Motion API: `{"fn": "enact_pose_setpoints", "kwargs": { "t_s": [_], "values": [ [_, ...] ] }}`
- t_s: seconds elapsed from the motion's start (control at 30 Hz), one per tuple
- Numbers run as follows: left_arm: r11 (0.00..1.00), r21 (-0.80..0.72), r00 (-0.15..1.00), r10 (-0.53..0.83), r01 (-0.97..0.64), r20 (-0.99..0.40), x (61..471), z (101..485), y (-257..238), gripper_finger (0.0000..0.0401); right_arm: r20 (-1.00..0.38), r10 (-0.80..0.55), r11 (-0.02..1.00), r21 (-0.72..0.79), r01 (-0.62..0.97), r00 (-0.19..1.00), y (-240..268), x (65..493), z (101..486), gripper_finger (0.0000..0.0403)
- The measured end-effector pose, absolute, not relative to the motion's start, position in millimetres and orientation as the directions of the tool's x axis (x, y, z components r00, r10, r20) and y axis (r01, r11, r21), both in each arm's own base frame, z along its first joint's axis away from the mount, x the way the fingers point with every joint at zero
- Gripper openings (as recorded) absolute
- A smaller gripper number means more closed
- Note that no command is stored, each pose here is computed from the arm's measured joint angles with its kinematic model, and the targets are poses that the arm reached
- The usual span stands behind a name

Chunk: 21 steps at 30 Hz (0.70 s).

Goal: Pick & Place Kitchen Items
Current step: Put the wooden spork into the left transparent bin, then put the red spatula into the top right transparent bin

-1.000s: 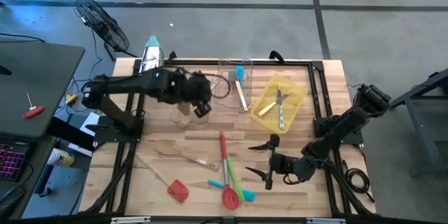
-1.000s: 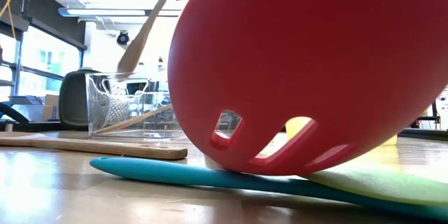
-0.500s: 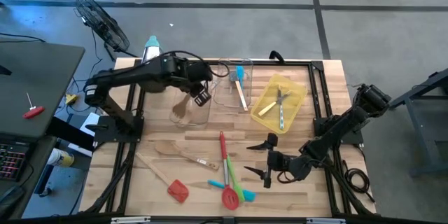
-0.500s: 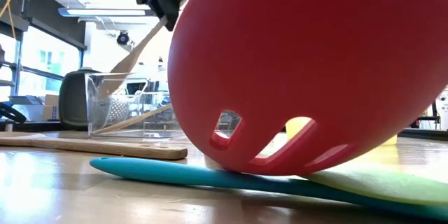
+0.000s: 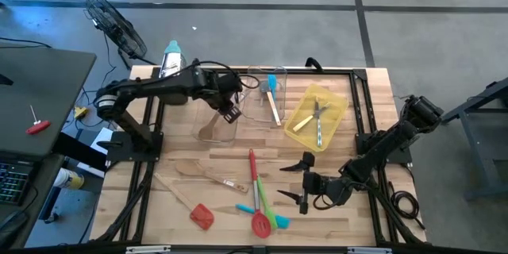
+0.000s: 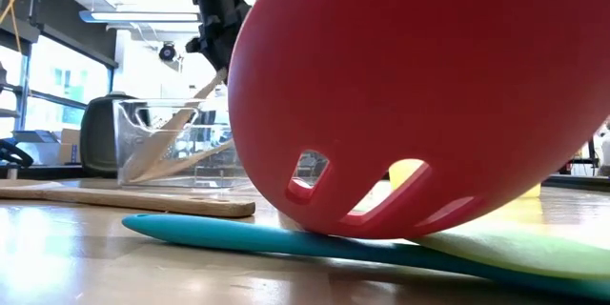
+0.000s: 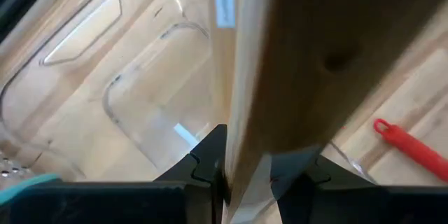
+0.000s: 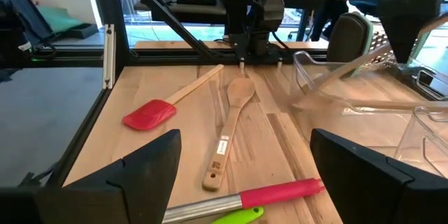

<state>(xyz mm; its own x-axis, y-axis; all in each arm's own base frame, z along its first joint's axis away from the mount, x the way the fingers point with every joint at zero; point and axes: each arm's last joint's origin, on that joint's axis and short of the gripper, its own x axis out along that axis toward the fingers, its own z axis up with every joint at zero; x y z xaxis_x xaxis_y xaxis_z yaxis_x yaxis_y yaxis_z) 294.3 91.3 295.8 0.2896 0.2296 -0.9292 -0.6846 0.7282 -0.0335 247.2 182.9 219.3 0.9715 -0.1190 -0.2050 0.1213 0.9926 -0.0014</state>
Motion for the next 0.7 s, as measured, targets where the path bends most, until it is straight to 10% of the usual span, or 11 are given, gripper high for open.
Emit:
{"fn": "enact_pose_setpoints", "kwargs": {
  "t_s": [0.47,0.7],
  "values": [
    [0.704,-0.118,0.324,0.167,-0.701,-0.931,287.7,258.0,114.6,0.0080,-0.220,-0.127,0.992,-0.020,0.126,0.967,182.2,246.8,217.4,0.0310],
    [0.706,-0.092,0.320,0.197,-0.703,-0.927,288.4,258.2,114.9,0.0167,-0.223,-0.132,0.991,-0.027,0.130,0.966,181.1,247.5,216.9,0.0310]
  ]
}}
